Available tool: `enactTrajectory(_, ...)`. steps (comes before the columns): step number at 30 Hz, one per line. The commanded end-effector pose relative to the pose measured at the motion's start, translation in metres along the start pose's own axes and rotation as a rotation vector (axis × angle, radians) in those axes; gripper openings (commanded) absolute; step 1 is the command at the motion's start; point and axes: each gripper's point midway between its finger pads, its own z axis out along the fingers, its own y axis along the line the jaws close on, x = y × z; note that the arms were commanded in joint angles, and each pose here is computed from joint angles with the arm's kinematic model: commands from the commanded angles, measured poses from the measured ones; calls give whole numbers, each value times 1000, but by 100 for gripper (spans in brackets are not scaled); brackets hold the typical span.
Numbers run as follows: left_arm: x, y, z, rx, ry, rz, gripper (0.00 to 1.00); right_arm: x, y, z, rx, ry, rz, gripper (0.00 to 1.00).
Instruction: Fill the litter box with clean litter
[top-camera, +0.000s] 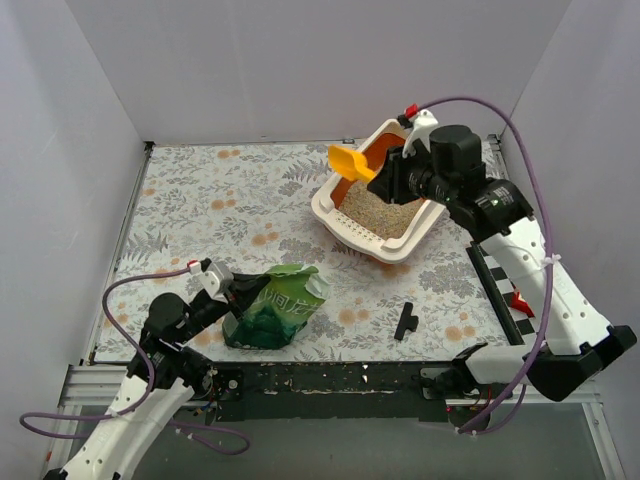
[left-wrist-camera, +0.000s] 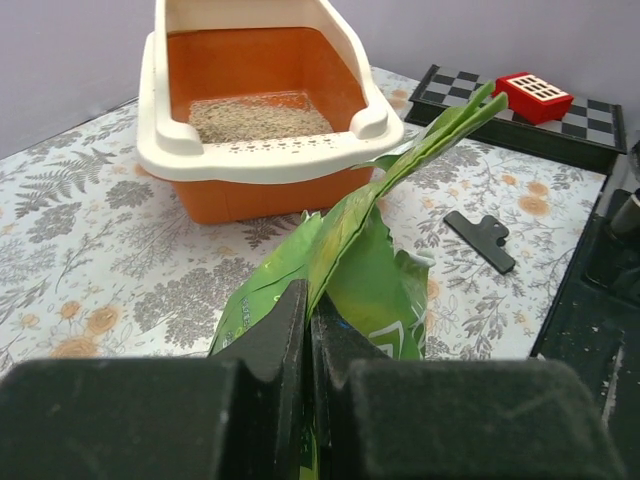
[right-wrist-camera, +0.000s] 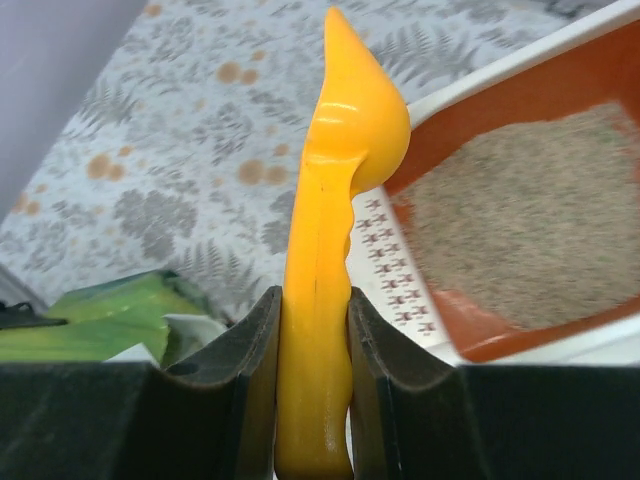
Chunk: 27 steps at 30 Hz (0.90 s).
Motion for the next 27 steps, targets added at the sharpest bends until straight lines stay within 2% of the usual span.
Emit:
enactTrajectory(1, -66, -23, 4, 125, -167, 54, 0, 30, 57, 40, -312, 22, 127, 1)
enactTrajectory(5, -80, -25, 11, 155, -192, 74, 0, 46, 91, 69, -450, 57, 104, 1)
enactTrajectory(8, -84, -31, 16, 195, -181, 48, 0, 65, 108, 103, -480, 127, 98, 1)
enactTrajectory(15, -108, -33, 12, 192, -252, 59, 0, 110, 123, 180, -505, 231, 127, 1)
enactTrajectory(19, -109, -40, 15, 238, -236, 34, 0, 148, 123, 216, -530, 305, 155, 3)
enactTrajectory(22, -103, -42, 17, 256, -229, 12, 0, 167, 120, 235, -525, 344, 163, 9)
enactTrajectory(27, -91, -37, 22, 242, -220, -6, 0, 177, 115, 251, -503, 359, 147, 32)
